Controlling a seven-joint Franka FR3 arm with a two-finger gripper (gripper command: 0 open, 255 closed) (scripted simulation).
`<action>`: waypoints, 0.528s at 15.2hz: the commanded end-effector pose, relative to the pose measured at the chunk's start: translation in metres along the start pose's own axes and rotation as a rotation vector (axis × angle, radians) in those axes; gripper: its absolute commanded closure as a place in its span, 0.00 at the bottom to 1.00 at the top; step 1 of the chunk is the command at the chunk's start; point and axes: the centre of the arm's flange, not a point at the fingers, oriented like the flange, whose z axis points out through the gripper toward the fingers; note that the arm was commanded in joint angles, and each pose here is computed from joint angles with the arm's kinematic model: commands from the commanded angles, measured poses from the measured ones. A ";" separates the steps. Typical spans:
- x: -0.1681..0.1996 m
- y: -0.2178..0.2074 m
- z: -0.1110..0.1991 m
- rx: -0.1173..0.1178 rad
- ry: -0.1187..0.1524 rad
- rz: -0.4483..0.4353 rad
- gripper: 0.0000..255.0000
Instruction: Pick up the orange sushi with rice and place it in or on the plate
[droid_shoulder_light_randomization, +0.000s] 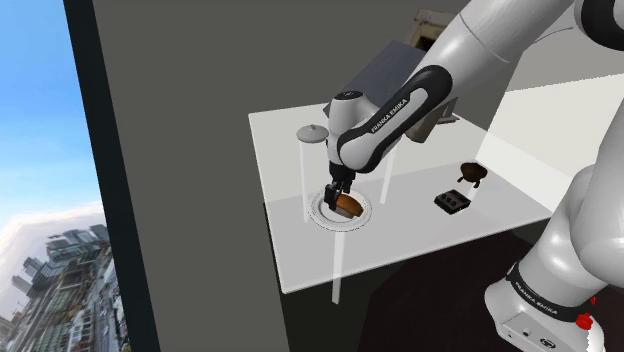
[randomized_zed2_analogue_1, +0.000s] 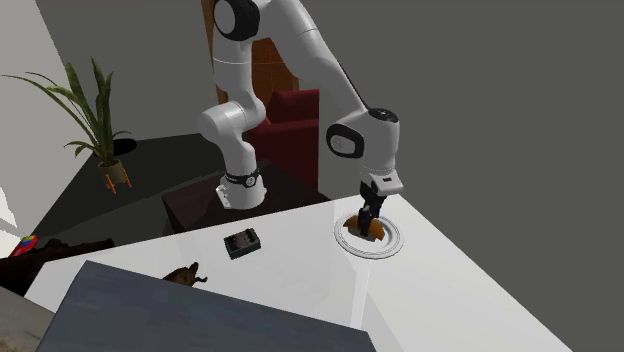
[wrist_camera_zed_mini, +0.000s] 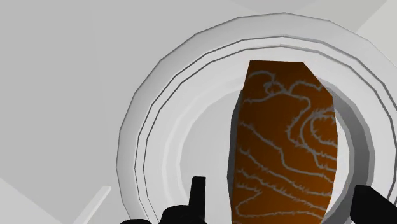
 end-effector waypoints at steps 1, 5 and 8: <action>0.000 0.000 0.000 0.000 0.000 0.000 0.00; 0.000 0.000 -0.050 0.000 0.000 0.000 0.00; 0.000 0.000 -0.050 0.000 0.000 0.000 0.00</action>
